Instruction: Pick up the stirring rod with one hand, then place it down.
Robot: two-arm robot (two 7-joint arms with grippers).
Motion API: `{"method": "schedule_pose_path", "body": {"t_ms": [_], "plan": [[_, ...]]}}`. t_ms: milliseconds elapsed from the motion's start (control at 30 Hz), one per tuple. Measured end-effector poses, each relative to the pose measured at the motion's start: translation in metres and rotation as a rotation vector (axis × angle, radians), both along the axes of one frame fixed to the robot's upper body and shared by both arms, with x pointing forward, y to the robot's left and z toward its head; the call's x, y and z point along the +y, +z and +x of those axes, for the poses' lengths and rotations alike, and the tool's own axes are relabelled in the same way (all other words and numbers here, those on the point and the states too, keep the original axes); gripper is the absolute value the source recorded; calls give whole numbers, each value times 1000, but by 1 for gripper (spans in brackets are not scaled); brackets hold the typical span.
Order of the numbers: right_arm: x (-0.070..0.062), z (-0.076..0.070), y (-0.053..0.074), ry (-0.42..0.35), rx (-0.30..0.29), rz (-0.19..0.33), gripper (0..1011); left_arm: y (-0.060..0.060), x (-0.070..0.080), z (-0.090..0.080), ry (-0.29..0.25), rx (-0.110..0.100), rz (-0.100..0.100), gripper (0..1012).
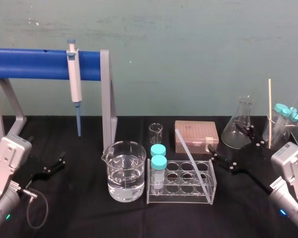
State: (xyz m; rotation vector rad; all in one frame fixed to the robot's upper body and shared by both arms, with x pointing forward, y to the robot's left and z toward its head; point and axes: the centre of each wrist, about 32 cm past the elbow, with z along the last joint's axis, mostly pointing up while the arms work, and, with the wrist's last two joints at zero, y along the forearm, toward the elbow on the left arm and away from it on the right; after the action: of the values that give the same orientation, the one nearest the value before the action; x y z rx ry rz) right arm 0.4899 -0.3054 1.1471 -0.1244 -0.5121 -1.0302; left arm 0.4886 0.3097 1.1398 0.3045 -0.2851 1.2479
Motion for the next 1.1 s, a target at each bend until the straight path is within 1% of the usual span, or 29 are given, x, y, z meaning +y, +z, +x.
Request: {"method": "schedule_pose_path", "body": {"t_ms": [67, 200, 300, 433, 533, 767, 900, 1067, 1100], "plan": [[3, 2, 2, 44, -24, -1, 1003, 0, 0, 0, 0, 0, 0, 1000], [7, 7, 3, 119, -36, 4, 1003, 0, 0, 0, 0, 0, 0, 1000], [9, 11, 2, 152, -29, 19, 1003, 0, 0, 0, 0, 0, 0, 1000], [12, 19, 2, 206, -7, 50, 1003, 0, 0, 0, 0, 0, 0, 1000], [15, 27, 2, 249, 19, 85, 1003, 0, 0, 0, 0, 0, 0, 1000], [18, 41, 1, 282, 61, 131, 1003, 0, 0, 0, 0, 0, 0, 1000], [18, 46, 1, 291, 77, 148, 1003, 0, 0, 0, 0, 0, 0, 1000], [19, 56, 0, 315, 121, 183, 1003, 0, 0, 0, 0, 0, 0, 1000], [19, 59, -1, 323, 137, 196, 1003, 0, 0, 0, 0, 0, 0, 1000]]}}
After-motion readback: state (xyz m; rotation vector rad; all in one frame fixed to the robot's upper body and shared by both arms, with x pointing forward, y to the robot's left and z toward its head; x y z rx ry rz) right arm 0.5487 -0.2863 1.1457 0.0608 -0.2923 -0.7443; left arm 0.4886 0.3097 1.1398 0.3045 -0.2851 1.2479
